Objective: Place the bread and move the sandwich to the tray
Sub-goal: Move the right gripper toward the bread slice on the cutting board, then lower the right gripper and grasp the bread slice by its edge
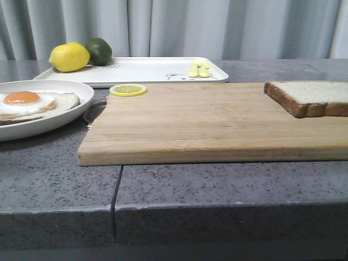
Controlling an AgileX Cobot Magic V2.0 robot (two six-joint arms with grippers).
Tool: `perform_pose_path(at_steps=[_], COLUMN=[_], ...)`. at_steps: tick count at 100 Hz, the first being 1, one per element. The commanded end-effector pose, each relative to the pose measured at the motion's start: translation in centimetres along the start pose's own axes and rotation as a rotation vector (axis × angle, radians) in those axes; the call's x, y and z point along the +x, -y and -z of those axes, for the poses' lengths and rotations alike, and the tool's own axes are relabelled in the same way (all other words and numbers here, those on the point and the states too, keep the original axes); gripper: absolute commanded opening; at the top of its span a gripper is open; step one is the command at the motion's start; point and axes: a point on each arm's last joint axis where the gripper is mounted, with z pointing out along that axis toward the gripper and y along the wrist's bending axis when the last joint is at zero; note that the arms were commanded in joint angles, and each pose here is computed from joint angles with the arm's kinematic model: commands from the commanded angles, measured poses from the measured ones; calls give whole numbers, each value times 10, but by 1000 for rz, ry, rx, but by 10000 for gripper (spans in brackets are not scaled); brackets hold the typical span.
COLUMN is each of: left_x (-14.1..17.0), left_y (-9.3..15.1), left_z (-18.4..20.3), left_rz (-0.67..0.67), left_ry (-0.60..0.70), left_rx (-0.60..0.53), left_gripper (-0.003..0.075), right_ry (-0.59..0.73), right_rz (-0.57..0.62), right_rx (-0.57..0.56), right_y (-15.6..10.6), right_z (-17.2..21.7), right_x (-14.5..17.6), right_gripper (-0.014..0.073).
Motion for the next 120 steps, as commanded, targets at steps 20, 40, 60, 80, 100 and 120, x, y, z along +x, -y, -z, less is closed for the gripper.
perform_pose_path(at_steps=[20, 40, 60, 80, 100, 120], left_x=[-13, -13, -13, -13, -13, -13], left_y=[3, 3, 3, 3, 3, 3], left_z=[8, 8, 8, 8, 8, 8], left_rz=[18, 18, 18, 18, 18, 18], left_ry=[85, 85, 85, 85, 85, 85], left_rx=[16, 16, 16, 16, 16, 16], left_gripper=[576, 576, 576, 575, 576, 575], right_ry=[90, 89, 89, 93, 27, -61], right_rz=[4, 4, 4, 11, 24, 3], right_rx=[-15, -15, -15, -11, -4, -68], right_y=[-3, -3, -3, -3, -3, -4], right_z=[4, 4, 4, 4, -14, -49], right_x=[-16, -16, -16, -16, -15, -15], right_gripper=[520, 520, 520, 520, 520, 520])
